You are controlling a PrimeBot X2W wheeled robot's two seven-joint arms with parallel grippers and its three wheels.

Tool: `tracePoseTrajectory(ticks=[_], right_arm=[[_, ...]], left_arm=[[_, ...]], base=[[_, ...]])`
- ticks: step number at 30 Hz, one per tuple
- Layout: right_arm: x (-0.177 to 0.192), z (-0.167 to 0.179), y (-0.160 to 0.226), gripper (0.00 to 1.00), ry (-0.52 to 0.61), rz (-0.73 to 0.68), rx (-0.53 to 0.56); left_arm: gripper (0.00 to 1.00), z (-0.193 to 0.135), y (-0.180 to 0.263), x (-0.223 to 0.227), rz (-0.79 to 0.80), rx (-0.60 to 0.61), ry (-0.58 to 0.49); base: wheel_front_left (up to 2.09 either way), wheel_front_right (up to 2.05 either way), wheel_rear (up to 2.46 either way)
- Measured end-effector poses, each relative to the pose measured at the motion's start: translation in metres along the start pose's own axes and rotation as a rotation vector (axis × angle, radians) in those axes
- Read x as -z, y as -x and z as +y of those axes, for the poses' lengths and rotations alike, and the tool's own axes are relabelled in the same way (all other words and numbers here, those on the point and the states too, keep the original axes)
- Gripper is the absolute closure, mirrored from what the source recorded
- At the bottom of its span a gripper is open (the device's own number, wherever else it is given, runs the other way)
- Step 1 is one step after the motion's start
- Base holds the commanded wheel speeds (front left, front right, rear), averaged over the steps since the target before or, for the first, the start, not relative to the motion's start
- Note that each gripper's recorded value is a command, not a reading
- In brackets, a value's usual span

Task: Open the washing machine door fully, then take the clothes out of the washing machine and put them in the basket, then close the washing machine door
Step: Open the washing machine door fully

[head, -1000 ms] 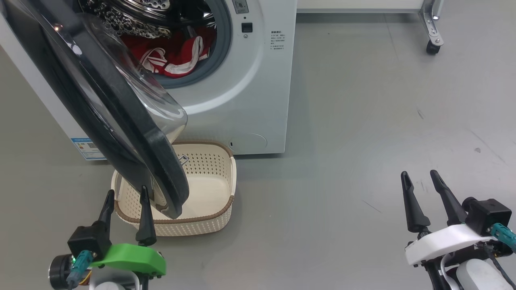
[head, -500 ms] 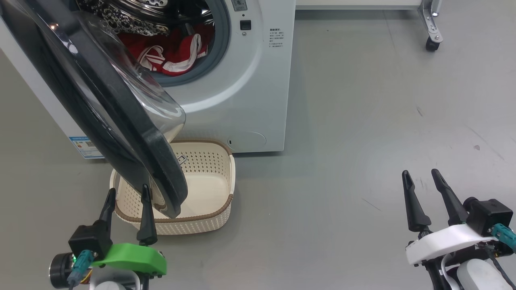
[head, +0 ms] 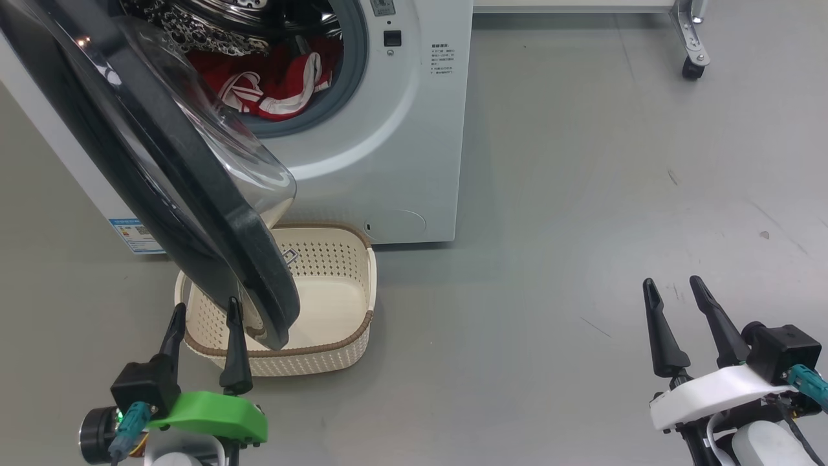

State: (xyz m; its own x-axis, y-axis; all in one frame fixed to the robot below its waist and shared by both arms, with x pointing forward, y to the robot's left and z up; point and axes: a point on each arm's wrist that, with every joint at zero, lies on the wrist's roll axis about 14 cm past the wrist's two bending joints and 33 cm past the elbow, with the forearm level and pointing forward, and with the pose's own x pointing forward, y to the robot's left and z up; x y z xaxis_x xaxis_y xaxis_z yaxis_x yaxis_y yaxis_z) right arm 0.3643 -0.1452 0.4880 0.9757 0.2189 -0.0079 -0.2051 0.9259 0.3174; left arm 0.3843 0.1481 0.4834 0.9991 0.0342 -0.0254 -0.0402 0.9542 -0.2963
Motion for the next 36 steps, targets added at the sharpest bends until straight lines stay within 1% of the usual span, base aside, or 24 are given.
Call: tracePoseTrajectory(ticks=[23, 24, 25, 26, 27, 30, 36], right_arm=[[0.0003, 0.0002, -0.0011, 0.00, -0.004, -0.006, -0.005], [0.0003, 0.0002, -0.0013, 0.00, -0.004, -0.006, -0.004], [0.0003, 0.0002, -0.0014, 0.00, -0.004, -0.007, -0.004], [0.0003, 0.0005, -0.0016, 0.00, -0.002, -0.007, -0.004], [0.0005, 0.0009, -0.0016, 0.00, -0.001, -0.007, -0.005], [0.0015, 0.0020, -0.0015, 0.00, 0.001, -0.005, -0.011], [0.0032, 0.0013, 0.0001, 0.00, -0.008, -0.003, -0.002]], left_arm=[[0.00, 0.0022, 0.0002, 0.0006, 0.002, -0.006, -0.001], [0.05, 0.0023, 0.0002, 0.0006, 0.002, -0.007, -0.001], [0.50, 0.0021, 0.0003, 0.0007, 0.002, -0.006, -0.001], [0.72, 0.0020, 0.0004, 0.0007, 0.002, -0.006, -0.001], [1.00, 0.0014, 0.0005, 0.0012, 0.004, -0.004, 0.000], [1.00, -0.0013, 0.0012, 0.0030, 0.011, 0.001, 0.016], [1.00, -0.0040, 0.0013, 0.0023, 0.007, 0.011, 0.005]], base=[[0.00, 0.00, 0.00], [0.00, 0.00, 0.00], [0.00, 0.00, 0.00], [0.00, 0.00, 0.00], [0.00, 0.00, 0.00], [0.00, 0.00, 0.00], [0.00, 0.00, 0.00]])
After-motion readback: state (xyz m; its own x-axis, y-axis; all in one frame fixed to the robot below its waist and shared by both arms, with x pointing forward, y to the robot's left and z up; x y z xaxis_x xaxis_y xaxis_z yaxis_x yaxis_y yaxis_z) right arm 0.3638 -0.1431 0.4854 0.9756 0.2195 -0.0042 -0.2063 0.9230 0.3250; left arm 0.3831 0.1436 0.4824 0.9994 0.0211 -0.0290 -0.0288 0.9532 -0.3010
